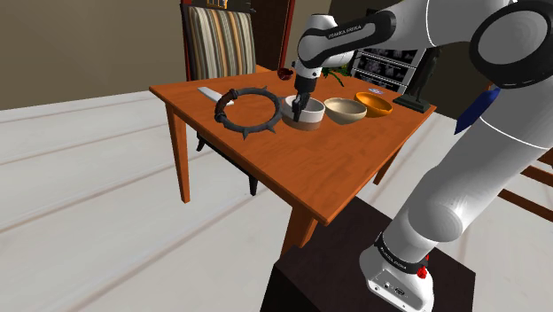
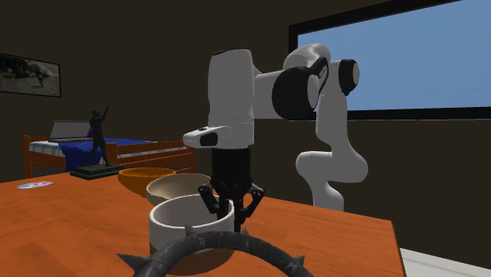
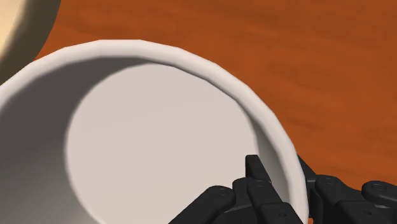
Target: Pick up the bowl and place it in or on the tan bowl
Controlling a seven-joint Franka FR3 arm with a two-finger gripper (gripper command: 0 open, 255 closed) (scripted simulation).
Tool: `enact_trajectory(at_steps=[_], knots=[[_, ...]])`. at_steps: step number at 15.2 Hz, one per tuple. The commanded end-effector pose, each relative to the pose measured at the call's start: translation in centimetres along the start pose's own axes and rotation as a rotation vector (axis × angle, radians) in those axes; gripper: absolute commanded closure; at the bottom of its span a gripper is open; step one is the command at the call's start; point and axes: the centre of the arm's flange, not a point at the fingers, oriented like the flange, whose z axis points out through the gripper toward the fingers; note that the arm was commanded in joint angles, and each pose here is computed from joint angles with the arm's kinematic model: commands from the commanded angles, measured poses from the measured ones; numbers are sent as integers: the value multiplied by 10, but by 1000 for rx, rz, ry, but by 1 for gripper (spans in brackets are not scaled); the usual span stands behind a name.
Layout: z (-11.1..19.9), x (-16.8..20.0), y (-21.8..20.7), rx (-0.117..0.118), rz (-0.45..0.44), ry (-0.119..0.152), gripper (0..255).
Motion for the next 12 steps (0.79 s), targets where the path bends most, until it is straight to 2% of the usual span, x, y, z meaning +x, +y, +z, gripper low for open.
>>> enact_trajectory(at_steps=[1,12], knots=[[-8,0,0,0,0,0,255],[-66,0,0,0,0,0,255]])
